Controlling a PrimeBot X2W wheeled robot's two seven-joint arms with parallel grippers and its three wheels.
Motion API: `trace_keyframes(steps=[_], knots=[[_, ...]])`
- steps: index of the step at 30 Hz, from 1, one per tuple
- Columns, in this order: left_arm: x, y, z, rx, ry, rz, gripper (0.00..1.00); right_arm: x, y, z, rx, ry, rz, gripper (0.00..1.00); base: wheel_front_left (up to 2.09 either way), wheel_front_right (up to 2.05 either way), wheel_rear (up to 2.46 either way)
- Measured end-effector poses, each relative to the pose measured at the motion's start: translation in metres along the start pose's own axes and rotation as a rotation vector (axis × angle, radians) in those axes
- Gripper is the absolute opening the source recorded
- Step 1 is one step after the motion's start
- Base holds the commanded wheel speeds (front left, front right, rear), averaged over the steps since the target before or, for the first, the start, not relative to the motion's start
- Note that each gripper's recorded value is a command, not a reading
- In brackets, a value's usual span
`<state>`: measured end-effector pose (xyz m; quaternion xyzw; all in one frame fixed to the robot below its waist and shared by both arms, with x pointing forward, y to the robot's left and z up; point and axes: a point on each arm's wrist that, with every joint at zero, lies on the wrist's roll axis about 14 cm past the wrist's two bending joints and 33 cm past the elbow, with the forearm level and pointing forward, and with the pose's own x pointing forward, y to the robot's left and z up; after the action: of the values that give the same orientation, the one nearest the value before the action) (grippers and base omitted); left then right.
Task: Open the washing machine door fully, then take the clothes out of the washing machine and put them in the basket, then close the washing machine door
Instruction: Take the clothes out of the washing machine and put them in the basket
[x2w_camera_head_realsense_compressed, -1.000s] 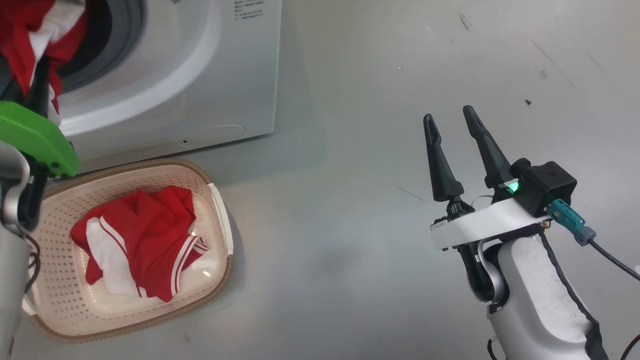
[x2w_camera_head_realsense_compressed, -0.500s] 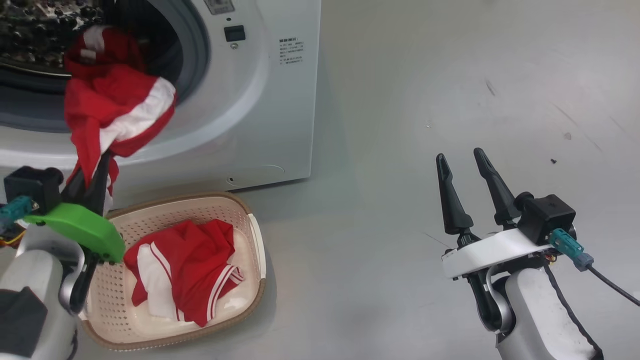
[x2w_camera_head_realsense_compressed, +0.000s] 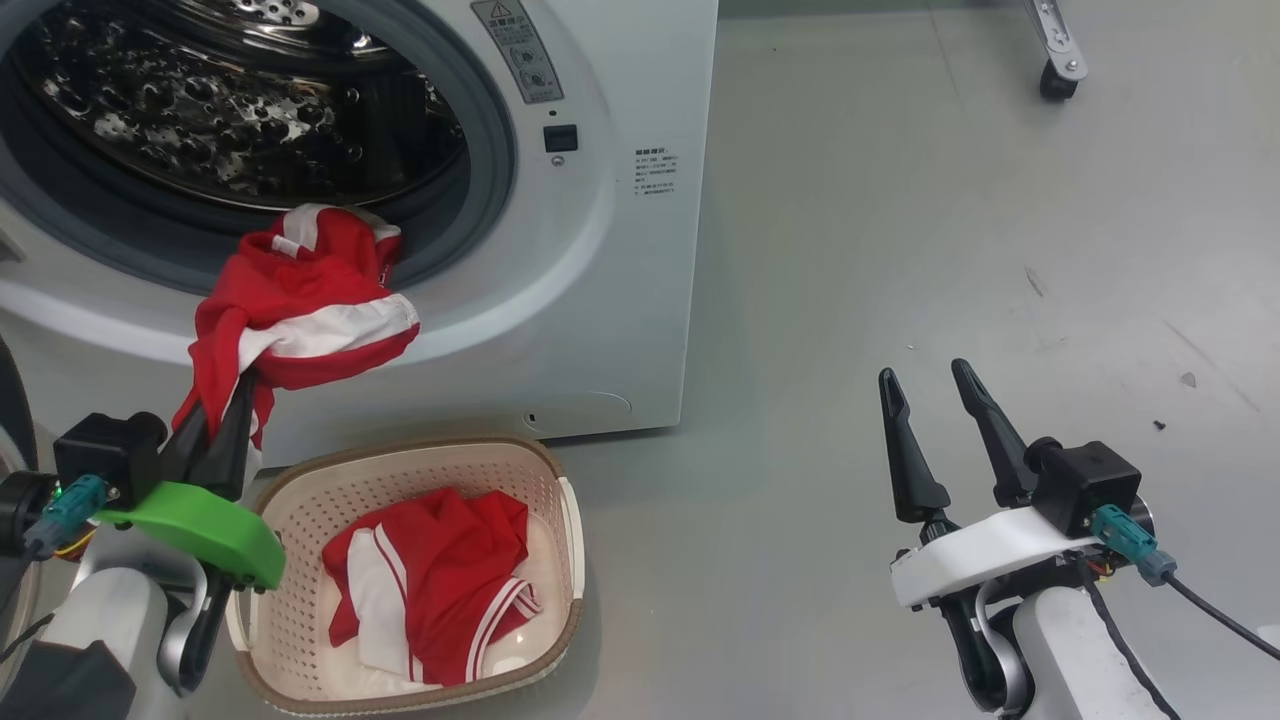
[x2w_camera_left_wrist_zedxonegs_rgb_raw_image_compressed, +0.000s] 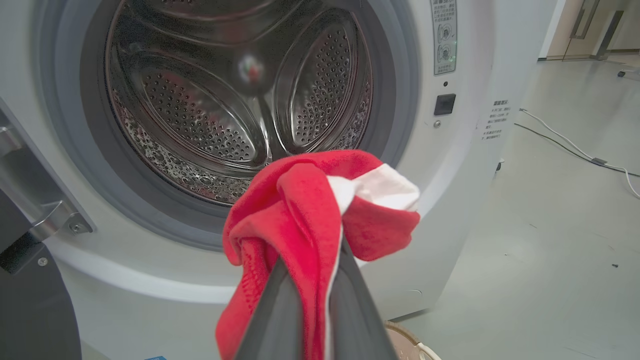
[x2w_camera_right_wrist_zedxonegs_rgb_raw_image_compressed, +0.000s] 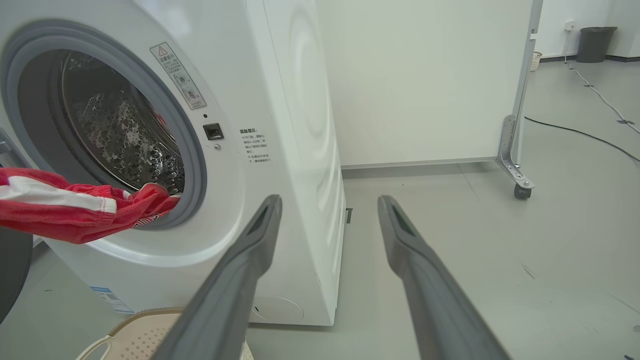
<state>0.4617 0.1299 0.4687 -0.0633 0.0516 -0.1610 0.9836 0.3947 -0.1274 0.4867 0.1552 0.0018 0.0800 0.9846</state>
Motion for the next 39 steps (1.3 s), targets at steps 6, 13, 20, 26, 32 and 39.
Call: trace_keyframes(steps=[6,13,20,26,32,39], knots=[[-0.015,0.001,0.025,0.027,-0.078,0.025,0.00,-0.002,0.016,0.005,-0.004,-0.014,0.048,1.00,0.00,0.00,0.00],[-0.019,-0.006,0.055,0.047,-0.172,0.019,0.00,-0.006,0.021,0.005,-0.001,-0.013,0.064,1.00,0.00,0.00,0.00],[-0.020,-0.011,0.086,0.051,-0.269,0.013,0.00,-0.006,0.022,0.006,-0.001,-0.016,0.070,1.00,0.00,0.00,0.00],[-0.026,-0.017,0.084,0.057,-0.275,0.004,0.00,-0.008,0.023,0.004,0.000,-0.012,0.072,1.00,0.00,0.00,0.00],[-0.030,-0.018,0.074,0.049,-0.254,0.005,0.00,-0.009,0.024,0.002,0.002,-0.004,0.074,1.00,0.00,0.00,0.00],[-0.030,-0.019,0.048,0.032,-0.189,0.002,0.00,-0.007,0.020,-0.004,0.008,0.011,0.069,1.00,0.00,0.00,0.00]])
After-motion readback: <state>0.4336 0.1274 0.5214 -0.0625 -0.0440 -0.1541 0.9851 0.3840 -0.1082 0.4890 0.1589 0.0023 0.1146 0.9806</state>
